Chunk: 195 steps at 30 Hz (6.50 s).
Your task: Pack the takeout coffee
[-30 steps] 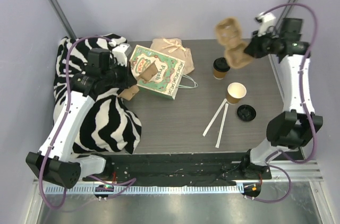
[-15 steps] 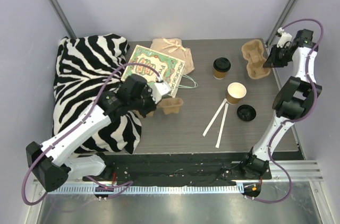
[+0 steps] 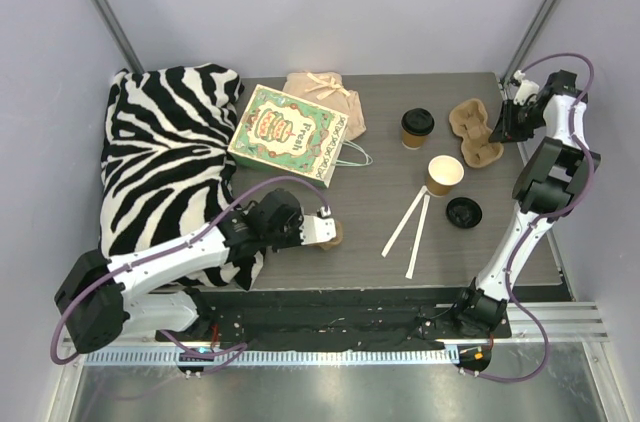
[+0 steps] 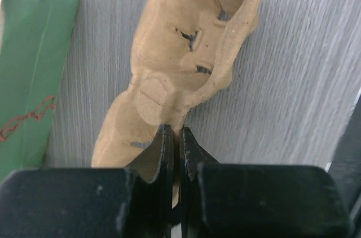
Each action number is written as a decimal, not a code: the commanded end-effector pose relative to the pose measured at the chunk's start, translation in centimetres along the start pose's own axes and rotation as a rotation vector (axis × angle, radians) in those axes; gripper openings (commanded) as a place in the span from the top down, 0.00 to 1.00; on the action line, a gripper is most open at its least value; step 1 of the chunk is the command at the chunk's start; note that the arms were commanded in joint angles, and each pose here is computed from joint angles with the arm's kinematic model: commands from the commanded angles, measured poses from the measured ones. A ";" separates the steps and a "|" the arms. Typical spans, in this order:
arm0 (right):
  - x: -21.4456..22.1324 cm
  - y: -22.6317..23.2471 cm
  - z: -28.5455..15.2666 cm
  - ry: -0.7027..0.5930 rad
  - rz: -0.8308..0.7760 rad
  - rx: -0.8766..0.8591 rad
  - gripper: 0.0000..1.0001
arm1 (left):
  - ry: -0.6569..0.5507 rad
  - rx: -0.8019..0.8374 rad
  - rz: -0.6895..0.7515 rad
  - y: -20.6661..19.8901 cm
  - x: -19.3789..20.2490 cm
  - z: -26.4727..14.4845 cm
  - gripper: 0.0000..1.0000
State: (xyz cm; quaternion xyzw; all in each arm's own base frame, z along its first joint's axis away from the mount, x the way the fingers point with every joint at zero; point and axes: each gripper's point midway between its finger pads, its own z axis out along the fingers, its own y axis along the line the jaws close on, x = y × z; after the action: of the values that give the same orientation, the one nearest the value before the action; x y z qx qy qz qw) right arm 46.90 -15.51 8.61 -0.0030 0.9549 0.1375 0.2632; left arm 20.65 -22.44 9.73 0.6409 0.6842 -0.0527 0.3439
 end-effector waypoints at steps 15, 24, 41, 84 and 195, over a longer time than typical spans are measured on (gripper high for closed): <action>-2.0 0.2 -4.1 -0.074 -0.058 0.042 0.08 | 0.013 -0.002 0.232 -0.6 2.2 0.1 0.61; -4.6 2.3 -8.7 -0.157 -0.111 0.046 0.04 | -0.191 -0.116 0.025 3.5 -5.7 -6.9 0.24; -5.9 9.0 -15.3 -0.299 -0.076 -0.064 0.02 | 0.057 -0.559 -0.134 14.9 -12.5 3.2 0.00; -5.3 14.4 -20.2 -0.342 -0.161 -0.204 0.01 | 0.279 -0.834 -0.130 20.4 -9.4 1.3 0.97; -2.8 39.4 -19.1 -0.538 -0.771 -0.217 0.99 | 0.408 0.019 -1.261 5.0 10.4 -0.1 0.56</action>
State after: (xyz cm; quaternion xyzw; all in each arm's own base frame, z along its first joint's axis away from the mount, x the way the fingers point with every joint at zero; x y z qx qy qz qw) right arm 36.28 16.83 34.16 -0.3531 0.7798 0.1196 0.5029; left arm 25.10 -12.85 6.85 0.1084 0.9798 -0.1368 0.0979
